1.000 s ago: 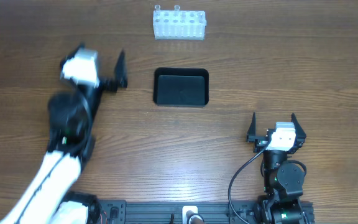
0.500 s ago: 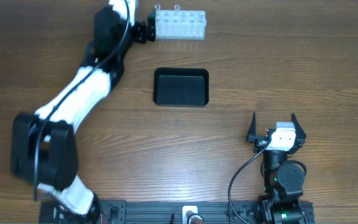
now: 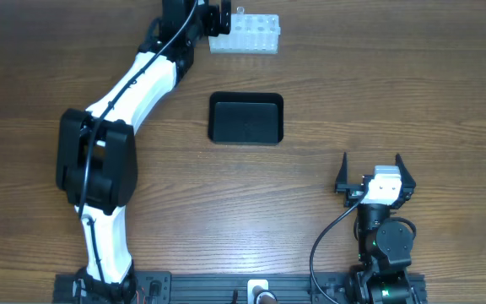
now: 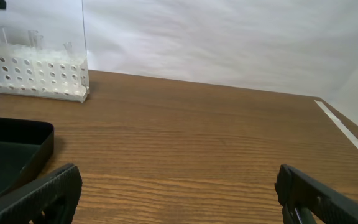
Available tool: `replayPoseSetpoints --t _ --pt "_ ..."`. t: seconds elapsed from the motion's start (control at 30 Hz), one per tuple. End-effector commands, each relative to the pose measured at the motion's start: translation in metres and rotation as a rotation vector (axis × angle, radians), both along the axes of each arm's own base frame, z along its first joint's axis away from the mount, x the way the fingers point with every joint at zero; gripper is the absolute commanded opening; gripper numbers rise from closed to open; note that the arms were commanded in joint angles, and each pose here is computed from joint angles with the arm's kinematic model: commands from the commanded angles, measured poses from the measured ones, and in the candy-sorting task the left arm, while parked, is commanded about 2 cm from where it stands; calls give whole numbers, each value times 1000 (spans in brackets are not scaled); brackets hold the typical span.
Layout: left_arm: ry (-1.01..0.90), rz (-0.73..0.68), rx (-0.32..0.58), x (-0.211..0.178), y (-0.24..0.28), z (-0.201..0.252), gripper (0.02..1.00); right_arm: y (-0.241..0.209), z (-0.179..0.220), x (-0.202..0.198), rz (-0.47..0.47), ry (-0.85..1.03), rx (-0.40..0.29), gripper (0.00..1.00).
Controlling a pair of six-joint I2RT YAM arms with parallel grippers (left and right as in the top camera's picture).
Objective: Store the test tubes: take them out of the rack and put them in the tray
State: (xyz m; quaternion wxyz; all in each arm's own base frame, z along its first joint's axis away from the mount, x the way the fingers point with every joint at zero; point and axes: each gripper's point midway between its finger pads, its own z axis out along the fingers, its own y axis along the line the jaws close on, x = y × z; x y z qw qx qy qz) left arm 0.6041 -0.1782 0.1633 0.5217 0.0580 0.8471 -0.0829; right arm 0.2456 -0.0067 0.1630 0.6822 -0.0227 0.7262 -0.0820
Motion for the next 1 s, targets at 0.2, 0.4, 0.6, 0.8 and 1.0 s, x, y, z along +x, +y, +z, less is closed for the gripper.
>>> replayPoseSetpoints --t 0.2,0.4,0.6,0.8,1.0 --pt "13 18 -6 9 -3 -22 998 0 -2 0 1 -1 -4 991" --pt "-9 18 -13 16 -5 -31 987 0 -2 0 1 -1 -4 991" --pt "-11 15 -14 22 -9 -38 941 0 -2 0 1 -1 -4 991" --pt "-10 9 -13 21 -13 -38 882 0 -2 0 0 -1 -4 993" --pt "-19 3 -16 23 -17 -44 798 0 -2 0 1 -1 -4 993"
